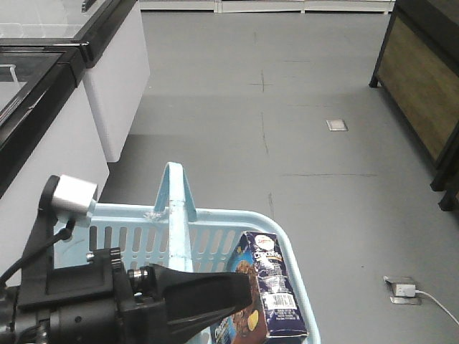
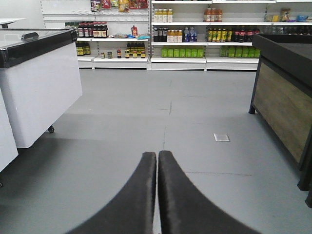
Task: Left arm holds basket, right arm returns cookies
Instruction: 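Drive forward toward the drink shelves holding the basket in the left gripper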
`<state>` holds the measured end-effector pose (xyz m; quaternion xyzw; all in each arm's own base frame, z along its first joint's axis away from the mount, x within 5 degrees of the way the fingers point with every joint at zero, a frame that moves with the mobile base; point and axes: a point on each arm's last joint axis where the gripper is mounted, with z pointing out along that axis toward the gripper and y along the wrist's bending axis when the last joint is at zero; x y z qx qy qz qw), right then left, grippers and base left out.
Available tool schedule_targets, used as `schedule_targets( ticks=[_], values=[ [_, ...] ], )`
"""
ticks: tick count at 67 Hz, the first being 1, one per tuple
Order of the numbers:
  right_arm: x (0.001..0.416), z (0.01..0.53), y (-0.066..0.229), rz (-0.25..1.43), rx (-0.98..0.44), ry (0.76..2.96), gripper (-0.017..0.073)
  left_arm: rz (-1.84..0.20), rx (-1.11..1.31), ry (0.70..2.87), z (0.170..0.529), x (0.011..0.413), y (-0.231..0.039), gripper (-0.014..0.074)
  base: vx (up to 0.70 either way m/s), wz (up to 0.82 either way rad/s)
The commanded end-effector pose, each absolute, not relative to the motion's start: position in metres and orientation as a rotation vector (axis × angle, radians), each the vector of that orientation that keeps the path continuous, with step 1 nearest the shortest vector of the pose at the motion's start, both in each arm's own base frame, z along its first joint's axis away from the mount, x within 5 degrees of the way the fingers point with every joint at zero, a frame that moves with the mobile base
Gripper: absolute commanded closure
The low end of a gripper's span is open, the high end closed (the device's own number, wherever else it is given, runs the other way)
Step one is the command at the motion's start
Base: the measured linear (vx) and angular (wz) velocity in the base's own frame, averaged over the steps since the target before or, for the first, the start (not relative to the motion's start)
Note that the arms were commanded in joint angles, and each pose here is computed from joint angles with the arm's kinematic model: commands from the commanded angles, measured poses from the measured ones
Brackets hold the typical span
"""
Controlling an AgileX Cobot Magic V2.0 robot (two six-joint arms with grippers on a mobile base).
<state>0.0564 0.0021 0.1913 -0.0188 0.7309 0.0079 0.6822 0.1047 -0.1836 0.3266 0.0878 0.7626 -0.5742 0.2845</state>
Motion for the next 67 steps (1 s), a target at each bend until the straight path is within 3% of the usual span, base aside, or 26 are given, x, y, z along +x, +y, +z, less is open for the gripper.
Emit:
schedule_targets(
  ticks=[1, 67],
  values=[
    [0.0561, 0.1973, 0.0017, 0.006, -0.041, 1.563, 0.0567, -1.627, 0.219, 1.977, 0.3450, 0.1009, -0.1828, 0.0600, 0.09, 0.04],
    [0.0561, 0.1973, 0.0017, 0.006, -0.041, 1.563, 0.0567, -1.632, 0.223, 1.977, 0.3451, 0.1004, -0.1830, 0.0600, 0.29, 0.00]
  ],
)
